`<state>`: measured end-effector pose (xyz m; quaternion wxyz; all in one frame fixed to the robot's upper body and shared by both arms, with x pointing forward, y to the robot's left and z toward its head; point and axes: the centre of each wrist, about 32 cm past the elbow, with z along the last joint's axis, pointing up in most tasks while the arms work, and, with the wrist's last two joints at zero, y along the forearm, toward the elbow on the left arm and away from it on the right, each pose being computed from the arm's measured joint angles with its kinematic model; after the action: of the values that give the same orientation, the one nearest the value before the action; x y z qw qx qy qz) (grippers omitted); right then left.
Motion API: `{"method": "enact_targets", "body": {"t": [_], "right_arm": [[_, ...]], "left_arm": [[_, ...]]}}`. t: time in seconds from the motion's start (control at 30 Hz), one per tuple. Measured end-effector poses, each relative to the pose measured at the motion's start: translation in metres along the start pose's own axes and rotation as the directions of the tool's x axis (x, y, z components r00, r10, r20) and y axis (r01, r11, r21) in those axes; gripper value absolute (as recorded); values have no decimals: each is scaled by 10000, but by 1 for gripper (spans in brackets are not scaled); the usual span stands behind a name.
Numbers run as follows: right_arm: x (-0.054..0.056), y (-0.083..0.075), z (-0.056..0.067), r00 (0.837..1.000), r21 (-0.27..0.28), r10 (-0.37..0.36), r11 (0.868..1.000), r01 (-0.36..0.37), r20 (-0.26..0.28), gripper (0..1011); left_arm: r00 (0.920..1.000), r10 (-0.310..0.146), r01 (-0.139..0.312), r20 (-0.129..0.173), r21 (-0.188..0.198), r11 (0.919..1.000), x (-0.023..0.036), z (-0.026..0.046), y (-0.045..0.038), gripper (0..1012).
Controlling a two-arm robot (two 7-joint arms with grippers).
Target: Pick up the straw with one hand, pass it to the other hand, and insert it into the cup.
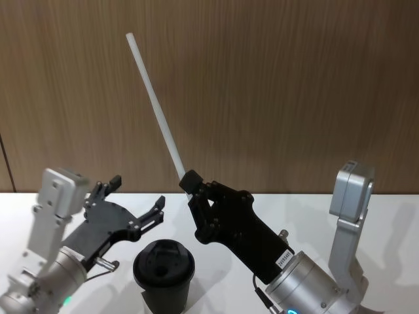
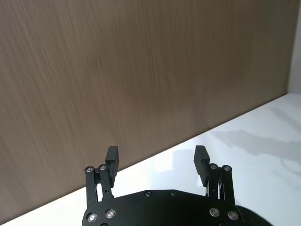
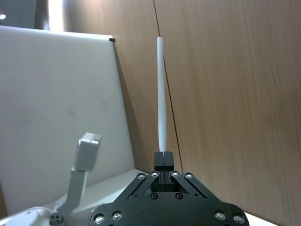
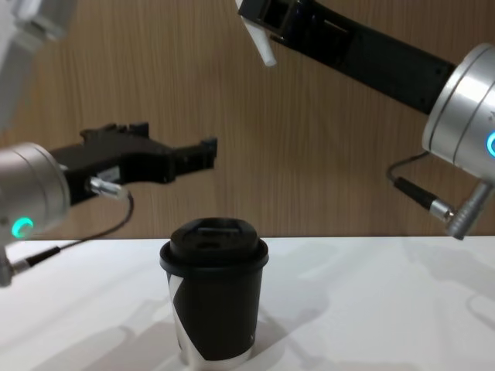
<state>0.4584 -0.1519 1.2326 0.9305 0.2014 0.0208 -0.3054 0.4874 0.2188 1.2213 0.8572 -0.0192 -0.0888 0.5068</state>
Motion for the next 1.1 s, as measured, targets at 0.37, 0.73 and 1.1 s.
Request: {"method": "enact_targets", "body": {"t": [0.37,0.73,1.1], "right_arm": [[-2,8,-1,10000,24,4,10000,-4,-7,1],[-4,13,-4,10000,32,2,10000,-2,-12,1],[-4,14,-3,10000,35,3,10000,-3,-10,1]], "left_arm": [[9881,-834,768,-1294,-552,9955,255,215,173,1003],[9497,-1797,1515,-2565,-1260,9804,452,336,298,1003],[8929,-2962,2373,-3391,-2045,9497,588,403,345,1003]]}}
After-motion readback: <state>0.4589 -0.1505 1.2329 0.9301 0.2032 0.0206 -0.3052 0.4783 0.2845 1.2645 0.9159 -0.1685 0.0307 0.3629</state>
